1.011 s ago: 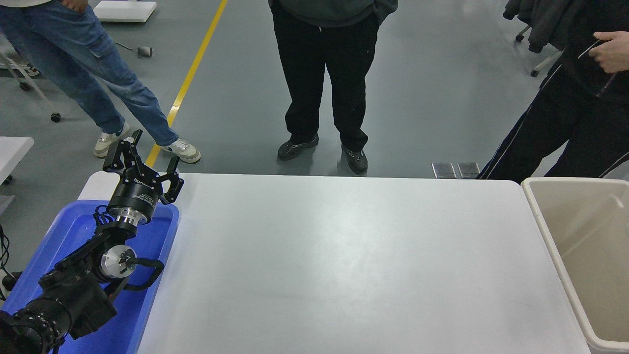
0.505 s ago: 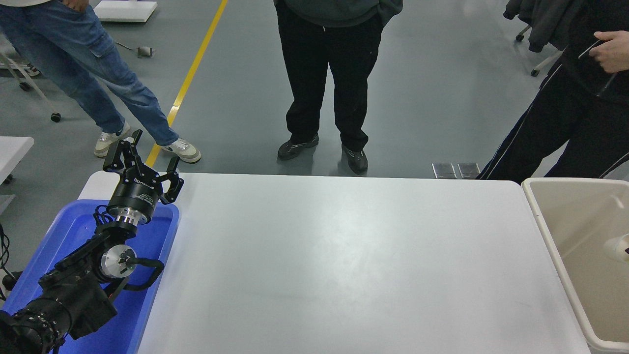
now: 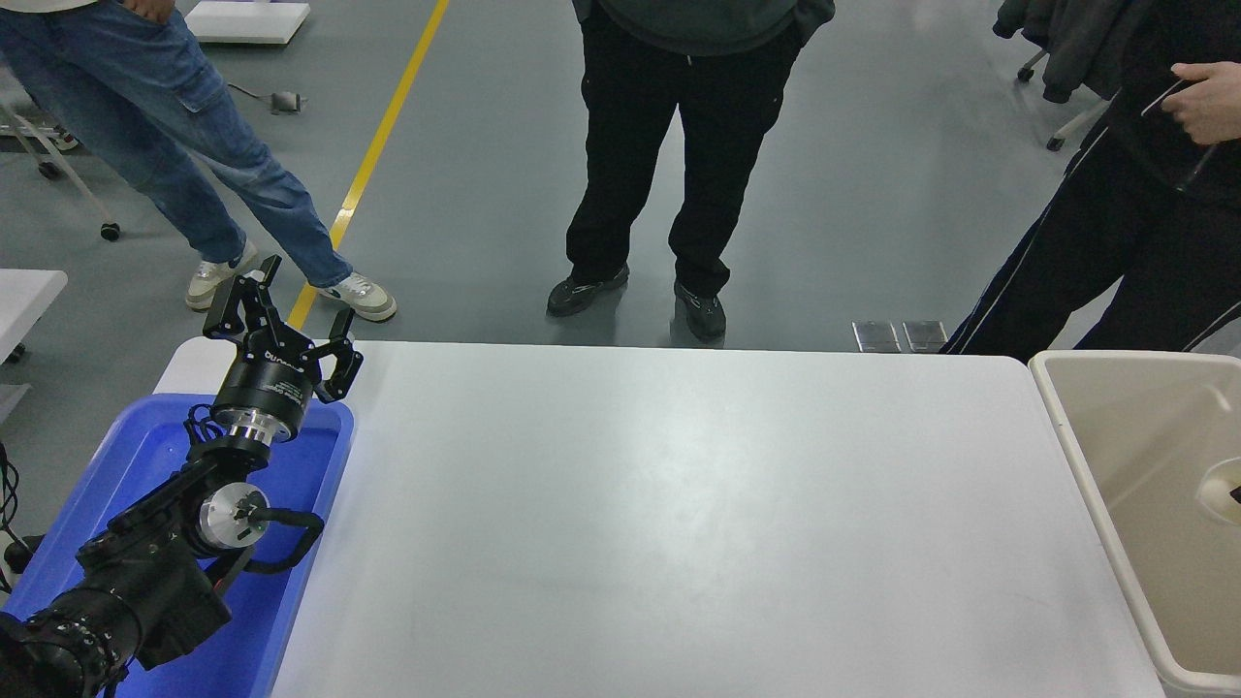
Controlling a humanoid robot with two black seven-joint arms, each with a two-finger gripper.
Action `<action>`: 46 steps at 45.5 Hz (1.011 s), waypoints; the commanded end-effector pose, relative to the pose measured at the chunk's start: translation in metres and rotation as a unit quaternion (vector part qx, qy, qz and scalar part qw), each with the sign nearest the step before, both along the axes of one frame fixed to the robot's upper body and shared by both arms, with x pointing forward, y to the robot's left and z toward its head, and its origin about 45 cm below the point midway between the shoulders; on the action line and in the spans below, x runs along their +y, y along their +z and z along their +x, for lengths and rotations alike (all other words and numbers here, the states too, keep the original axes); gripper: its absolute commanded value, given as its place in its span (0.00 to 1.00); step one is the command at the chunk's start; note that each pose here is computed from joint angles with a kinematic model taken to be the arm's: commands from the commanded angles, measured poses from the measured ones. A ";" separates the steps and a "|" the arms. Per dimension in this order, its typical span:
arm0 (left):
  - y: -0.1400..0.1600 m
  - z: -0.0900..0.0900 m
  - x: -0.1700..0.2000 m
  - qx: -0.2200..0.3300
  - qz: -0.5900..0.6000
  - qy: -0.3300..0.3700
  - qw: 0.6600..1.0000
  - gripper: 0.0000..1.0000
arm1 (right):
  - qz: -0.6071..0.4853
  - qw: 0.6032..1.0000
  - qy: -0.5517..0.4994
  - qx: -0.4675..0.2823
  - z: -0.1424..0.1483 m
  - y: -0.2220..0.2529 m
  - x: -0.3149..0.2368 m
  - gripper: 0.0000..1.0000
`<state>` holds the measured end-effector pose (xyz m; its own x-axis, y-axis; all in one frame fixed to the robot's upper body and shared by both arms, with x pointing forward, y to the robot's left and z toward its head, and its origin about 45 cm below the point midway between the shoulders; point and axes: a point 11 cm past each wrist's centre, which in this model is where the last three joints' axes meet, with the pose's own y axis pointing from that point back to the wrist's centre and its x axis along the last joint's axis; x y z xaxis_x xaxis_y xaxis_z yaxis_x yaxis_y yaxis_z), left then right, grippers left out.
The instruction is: Dispose of the paper cup in the dustbin
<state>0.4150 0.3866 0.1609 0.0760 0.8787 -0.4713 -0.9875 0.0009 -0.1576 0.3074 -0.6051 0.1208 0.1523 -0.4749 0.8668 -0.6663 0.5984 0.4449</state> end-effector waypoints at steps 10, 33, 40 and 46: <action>0.000 0.000 0.000 0.000 0.000 0.000 1.000 1.00 | 0.080 0.986 -0.069 -0.133 0.032 0.030 0.005 0.99; 0.000 0.000 0.000 0.000 0.000 0.001 1.000 1.00 | 0.237 0.894 -0.077 -0.373 0.124 0.165 0.024 0.99; 0.000 0.000 0.000 0.000 0.000 0.000 1.000 1.00 | 0.311 0.849 -0.050 -0.425 0.141 0.197 0.044 0.99; 0.000 0.000 0.000 0.000 0.000 0.000 1.000 1.00 | 0.379 0.798 -0.008 -0.469 0.150 0.236 0.068 0.99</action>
<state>0.4150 0.3867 0.1609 0.0758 0.8788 -0.4711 -0.9875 0.0007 -0.1575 0.4350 -0.5705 0.2853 -0.4691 -0.8255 0.3139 -0.8363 0.5295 0.1426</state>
